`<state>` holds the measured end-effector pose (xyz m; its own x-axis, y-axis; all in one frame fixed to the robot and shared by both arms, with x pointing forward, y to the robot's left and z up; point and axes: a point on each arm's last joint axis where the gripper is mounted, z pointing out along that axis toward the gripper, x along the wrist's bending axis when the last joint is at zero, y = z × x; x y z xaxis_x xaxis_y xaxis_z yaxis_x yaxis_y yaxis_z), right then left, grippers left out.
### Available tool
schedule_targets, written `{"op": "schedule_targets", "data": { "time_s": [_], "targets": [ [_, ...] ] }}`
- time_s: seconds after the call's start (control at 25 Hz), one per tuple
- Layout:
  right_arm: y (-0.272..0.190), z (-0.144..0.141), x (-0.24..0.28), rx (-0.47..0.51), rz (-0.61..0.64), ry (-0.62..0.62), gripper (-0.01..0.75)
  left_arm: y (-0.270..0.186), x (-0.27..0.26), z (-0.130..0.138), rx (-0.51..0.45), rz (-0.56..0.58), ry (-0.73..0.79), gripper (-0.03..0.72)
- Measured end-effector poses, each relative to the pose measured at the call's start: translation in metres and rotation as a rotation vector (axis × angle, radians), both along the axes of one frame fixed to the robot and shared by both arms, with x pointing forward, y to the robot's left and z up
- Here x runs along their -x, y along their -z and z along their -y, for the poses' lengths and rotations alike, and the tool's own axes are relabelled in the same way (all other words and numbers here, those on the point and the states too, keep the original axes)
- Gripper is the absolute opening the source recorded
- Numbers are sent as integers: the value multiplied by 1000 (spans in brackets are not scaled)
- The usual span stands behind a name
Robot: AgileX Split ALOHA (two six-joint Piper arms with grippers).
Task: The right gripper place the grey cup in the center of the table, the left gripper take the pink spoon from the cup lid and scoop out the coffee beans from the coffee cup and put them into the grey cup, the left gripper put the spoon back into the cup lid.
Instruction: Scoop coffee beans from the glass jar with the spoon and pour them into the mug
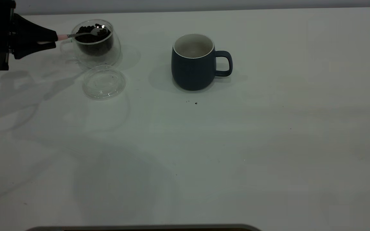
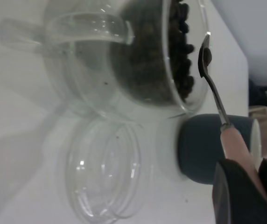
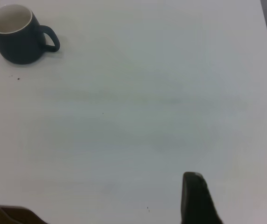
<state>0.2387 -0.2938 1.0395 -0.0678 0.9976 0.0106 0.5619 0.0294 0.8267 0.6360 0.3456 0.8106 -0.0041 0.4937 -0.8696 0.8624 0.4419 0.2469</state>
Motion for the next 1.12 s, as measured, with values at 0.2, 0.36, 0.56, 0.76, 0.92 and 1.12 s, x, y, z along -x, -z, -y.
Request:
{"op": "schedule_targets", "data": {
  "time_s": [0.2, 0.36, 0.56, 0.76, 0.92, 1.12],
  "targets": [
    [0, 0, 0, 0, 0, 0, 452, -6, 2, 0, 77, 10, 21, 124],
    [0, 0, 0, 0, 0, 0, 452, -10, 5, 3, 125, 23, 68, 124],
    [0, 0, 0, 0, 0, 0, 452, -14, 8, 6, 181, 16, 92, 124],
    [0, 0, 0, 0, 0, 0, 452, -14, 8, 10, 201, -8, 99, 124],
    [0, 0, 0, 0, 0, 0, 452, -15, 6, 29, 203, -16, 147, 124],
    [0, 0, 0, 0, 0, 0, 452, -15, 7, 66, 204, -26, 241, 124]
  ]
}}
